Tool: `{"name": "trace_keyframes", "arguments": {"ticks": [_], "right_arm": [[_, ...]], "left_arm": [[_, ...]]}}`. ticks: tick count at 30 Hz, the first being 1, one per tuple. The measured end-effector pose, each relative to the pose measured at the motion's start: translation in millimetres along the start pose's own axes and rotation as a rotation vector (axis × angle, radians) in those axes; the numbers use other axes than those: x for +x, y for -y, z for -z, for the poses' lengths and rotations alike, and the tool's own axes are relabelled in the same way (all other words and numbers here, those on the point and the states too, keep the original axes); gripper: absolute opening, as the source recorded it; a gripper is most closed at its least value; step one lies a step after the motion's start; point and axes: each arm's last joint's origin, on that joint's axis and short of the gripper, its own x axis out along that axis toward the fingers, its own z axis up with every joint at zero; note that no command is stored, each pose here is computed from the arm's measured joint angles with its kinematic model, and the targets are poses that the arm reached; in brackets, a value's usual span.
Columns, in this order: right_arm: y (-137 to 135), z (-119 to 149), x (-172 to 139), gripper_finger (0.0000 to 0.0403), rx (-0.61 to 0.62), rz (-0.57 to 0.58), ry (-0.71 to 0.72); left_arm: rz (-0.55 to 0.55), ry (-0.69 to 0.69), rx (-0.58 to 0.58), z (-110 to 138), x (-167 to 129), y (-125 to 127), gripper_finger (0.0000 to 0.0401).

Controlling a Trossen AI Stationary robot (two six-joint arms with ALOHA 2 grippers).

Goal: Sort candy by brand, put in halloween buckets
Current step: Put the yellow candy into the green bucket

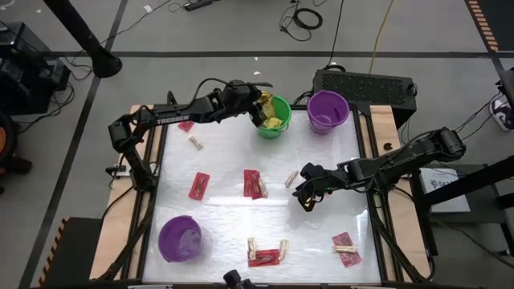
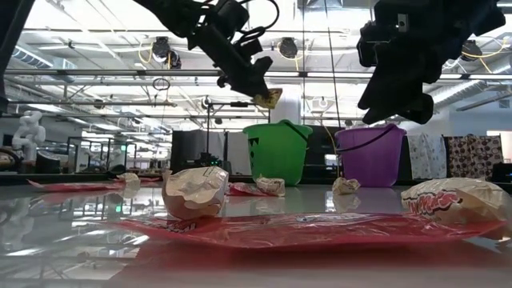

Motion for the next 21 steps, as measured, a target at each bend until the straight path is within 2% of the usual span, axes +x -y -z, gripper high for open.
{"name": "trace_keyframes", "arguments": {"ticks": [4,13,21], "right_arm": [[0,0,0,0.0130,0.000,0.000,0.000],[0,0,0,0.0130,0.000,0.000,0.000],[0,0,0,0.0130,-0.004,0.005,0.007]], "left_arm": [[0.006,0.004,-0.067,-1,-2,1,0.0189],[0.016,0.086,-0.087,-20,-30,-3,0.0189],[0.086,0.111,-0.155,-26,-42,-3,0.0189]]}}
